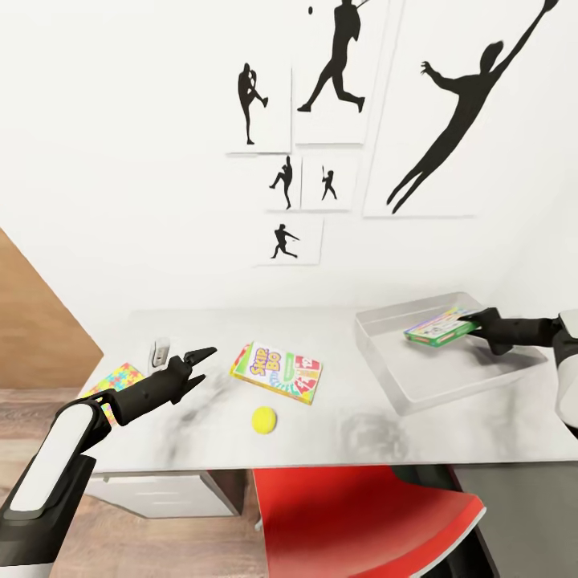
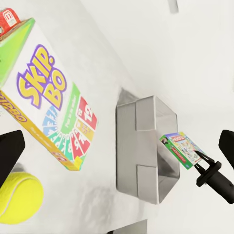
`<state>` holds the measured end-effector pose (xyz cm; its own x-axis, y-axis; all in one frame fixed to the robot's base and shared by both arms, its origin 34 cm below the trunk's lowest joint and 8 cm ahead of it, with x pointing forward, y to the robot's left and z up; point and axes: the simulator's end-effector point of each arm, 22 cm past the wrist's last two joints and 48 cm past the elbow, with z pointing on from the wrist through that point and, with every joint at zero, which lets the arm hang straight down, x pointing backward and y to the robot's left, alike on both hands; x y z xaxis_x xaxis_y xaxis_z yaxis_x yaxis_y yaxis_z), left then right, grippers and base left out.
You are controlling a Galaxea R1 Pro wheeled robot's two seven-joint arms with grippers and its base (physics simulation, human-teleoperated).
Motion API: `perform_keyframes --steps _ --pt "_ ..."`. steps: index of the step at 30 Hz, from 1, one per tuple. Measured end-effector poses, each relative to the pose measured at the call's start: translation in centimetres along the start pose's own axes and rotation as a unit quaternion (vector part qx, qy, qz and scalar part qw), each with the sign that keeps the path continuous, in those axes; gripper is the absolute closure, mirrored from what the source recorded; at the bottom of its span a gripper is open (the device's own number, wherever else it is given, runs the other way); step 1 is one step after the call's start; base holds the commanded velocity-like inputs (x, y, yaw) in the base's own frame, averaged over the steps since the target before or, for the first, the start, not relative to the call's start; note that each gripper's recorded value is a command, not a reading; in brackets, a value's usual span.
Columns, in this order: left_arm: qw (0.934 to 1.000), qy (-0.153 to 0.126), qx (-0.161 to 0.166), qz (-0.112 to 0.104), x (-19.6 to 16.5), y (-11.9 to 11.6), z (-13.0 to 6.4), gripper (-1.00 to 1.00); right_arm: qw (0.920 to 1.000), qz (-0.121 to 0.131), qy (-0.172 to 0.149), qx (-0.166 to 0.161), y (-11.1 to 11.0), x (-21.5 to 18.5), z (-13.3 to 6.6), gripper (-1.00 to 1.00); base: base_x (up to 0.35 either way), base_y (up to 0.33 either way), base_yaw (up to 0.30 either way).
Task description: Put all the toys in the child's room - the three board games (two on the bed and one on the table), the two jigsaw puzzles on the table, and the tennis ball on the table - inside the toy box on the table in the child's room.
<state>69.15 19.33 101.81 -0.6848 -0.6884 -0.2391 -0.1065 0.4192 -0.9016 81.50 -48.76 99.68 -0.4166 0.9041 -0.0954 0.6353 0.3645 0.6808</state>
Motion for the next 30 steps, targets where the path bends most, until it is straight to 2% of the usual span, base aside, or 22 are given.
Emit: perform_keyframes --steps 8,14,23,30 --pt "1.0000 0.002 -0.002 -0.002 0.1 0.4 0.2 -1.00 1.0000 0.001 -0.004 -0.001 0.1 -0.5 0.0 1.00 0.000 0.000 0.000" --pt "1.0000 0.002 -0.002 -0.003 0.1 0.4 0.2 -1.00 0.9999 -0.001 -0.010 -0.007 1.0 -1.2 -0.4 1.00 0.000 0.000 0.000" --pt "1.0000 0.002 -0.003 -0.003 0.1 0.5 0.2 -1.00 0.9992 0.002 -0.040 -0.008 1.1 -3.8 -2.0 1.00 0.000 0.000 -0.003" --pt "1.0000 0.002 -0.004 -0.002 0.1 0.5 0.2 -1.00 0.9990 0.003 -0.044 -0.009 1.1 -4.1 -2.2 1.00 0.000 0.000 -0.113"
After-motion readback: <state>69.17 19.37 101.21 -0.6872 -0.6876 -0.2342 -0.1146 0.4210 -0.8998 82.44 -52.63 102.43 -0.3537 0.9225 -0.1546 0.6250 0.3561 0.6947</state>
